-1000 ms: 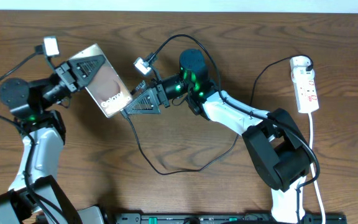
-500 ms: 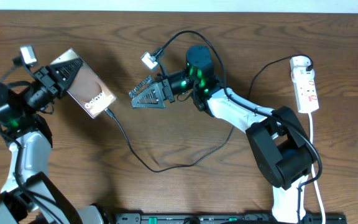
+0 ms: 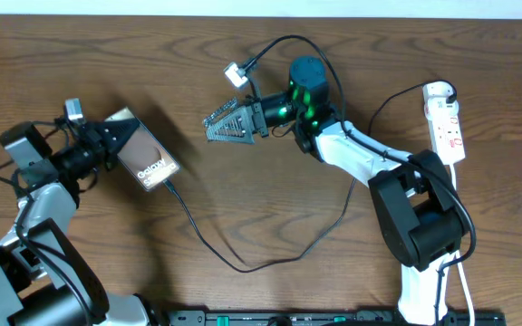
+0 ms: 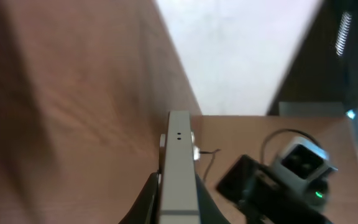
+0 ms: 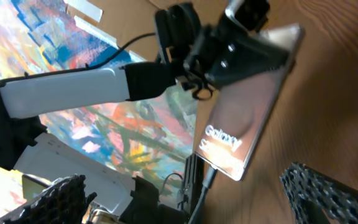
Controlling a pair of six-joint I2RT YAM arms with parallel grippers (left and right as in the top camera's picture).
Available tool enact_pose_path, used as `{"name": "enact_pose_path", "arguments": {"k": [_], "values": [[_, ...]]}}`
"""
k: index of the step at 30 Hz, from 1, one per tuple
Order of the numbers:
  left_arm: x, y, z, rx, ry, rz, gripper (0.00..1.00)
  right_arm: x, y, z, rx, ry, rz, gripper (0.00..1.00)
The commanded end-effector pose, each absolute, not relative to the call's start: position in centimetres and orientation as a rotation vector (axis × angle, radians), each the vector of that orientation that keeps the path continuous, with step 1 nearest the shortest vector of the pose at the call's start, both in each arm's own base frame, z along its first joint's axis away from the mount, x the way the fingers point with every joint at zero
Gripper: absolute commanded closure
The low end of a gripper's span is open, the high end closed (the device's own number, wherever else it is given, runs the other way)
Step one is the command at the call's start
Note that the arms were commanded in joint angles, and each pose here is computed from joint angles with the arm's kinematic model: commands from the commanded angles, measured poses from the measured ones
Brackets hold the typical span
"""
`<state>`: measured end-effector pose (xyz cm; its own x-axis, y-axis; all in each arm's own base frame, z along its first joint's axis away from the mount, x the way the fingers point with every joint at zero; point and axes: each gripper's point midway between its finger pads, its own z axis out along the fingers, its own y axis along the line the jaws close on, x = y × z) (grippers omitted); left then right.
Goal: Plug charger to phone and switch on socket
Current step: 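Lower the phone flat onto the table with the left gripper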
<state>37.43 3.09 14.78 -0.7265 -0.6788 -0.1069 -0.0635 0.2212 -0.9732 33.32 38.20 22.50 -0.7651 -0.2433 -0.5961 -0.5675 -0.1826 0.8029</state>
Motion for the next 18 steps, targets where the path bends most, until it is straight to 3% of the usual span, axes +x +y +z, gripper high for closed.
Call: {"name": "enact_pose_path", "arguments": {"k": [1,8,18], "values": [[37.6,4.0,12.1,-0.737,2.048,-1.392,0.93,33.4,38.2,23.5,-0.959,1.817,2.039,0.01],[35.5,5.9,6.3,-1.125,2.212,-1.154,0.92,33.4,38.2,23.5,-0.959,1.818,2.039,0.01],[32.3,7.6,2.4,-1.386,2.345,-0.871,0.92,33.4,38.2,23.5,-0.96,1.817,2.039,0.01]]}}
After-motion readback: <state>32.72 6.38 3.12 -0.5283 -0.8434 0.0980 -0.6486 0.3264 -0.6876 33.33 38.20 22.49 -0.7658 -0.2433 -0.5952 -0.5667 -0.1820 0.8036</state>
